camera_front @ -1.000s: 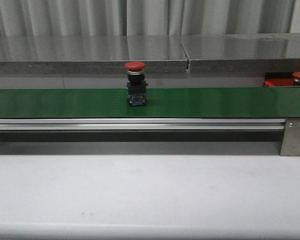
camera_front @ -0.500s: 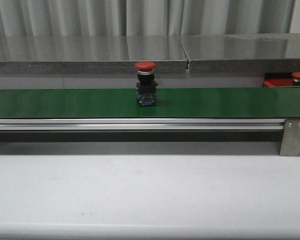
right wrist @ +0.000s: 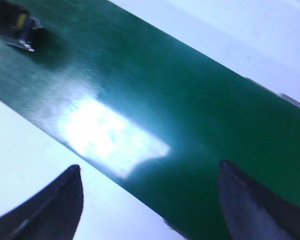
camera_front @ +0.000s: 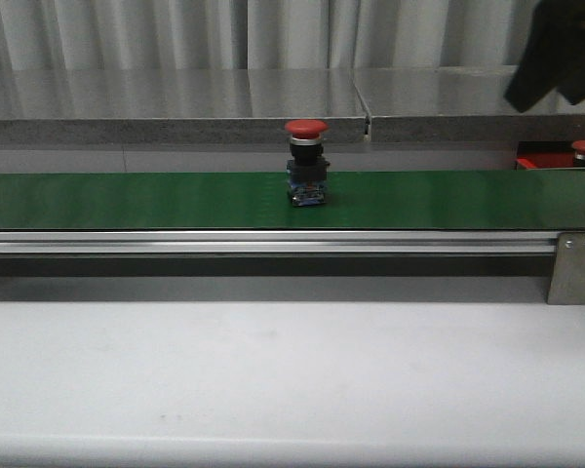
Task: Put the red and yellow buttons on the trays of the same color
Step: 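Move the right gripper back over the belt above the red button, then lower the right gripper onto the red button on the belt and grasp, then lift the red button and carry it over the red tray, then lower the red button into the red tray and open the right gripper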
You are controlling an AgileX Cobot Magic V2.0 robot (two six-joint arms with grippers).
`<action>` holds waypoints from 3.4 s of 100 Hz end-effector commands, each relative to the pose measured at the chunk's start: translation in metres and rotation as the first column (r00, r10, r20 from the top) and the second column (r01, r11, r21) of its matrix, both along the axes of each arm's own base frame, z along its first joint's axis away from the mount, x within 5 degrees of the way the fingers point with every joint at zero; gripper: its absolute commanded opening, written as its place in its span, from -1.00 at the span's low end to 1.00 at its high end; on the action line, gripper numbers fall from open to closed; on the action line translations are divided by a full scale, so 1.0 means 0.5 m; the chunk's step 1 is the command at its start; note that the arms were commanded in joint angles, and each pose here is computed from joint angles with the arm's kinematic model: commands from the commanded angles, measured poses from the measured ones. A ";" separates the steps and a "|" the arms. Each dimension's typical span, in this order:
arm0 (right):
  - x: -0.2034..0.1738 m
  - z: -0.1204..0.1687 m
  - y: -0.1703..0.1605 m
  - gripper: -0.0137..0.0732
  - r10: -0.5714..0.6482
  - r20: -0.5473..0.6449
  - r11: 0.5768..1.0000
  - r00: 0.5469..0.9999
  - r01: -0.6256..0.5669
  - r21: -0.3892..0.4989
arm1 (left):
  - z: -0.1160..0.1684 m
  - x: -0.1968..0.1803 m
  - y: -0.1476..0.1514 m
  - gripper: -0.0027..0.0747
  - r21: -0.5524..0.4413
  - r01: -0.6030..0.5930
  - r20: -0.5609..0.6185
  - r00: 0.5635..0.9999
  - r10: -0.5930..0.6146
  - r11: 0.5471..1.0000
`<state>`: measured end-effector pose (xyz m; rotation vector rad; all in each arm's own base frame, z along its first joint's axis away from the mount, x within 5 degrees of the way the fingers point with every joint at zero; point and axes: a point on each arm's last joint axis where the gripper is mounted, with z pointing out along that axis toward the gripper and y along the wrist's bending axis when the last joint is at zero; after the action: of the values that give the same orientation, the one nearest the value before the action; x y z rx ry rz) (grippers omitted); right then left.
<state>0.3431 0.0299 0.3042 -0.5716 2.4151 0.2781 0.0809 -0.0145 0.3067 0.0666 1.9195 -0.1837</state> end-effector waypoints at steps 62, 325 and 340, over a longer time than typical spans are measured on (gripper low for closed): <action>0.096 -0.005 0.174 0.59 0.184 0.117 0.983 0.976 -0.185 0.002 | 0.028 0.005 0.000 -0.98 -0.028 -0.008 0.090 0.996 0.010 1.000; 0.285 -0.034 -0.439 -0.29 -0.530 0.321 0.847 0.785 0.506 0.162 | 0.028 0.005 0.000 -0.98 -0.028 -0.008 0.090 0.996 0.010 1.000; 0.306 -0.078 -0.449 -0.29 -0.540 0.301 0.841 0.786 0.516 0.163 | 0.028 0.005 0.000 -0.98 -0.028 -0.008 0.090 0.996 0.010 1.000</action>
<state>0.4960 -0.1908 0.2220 0.0856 2.2509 0.0688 0.0809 -0.0145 0.3067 0.0666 1.9195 -0.1837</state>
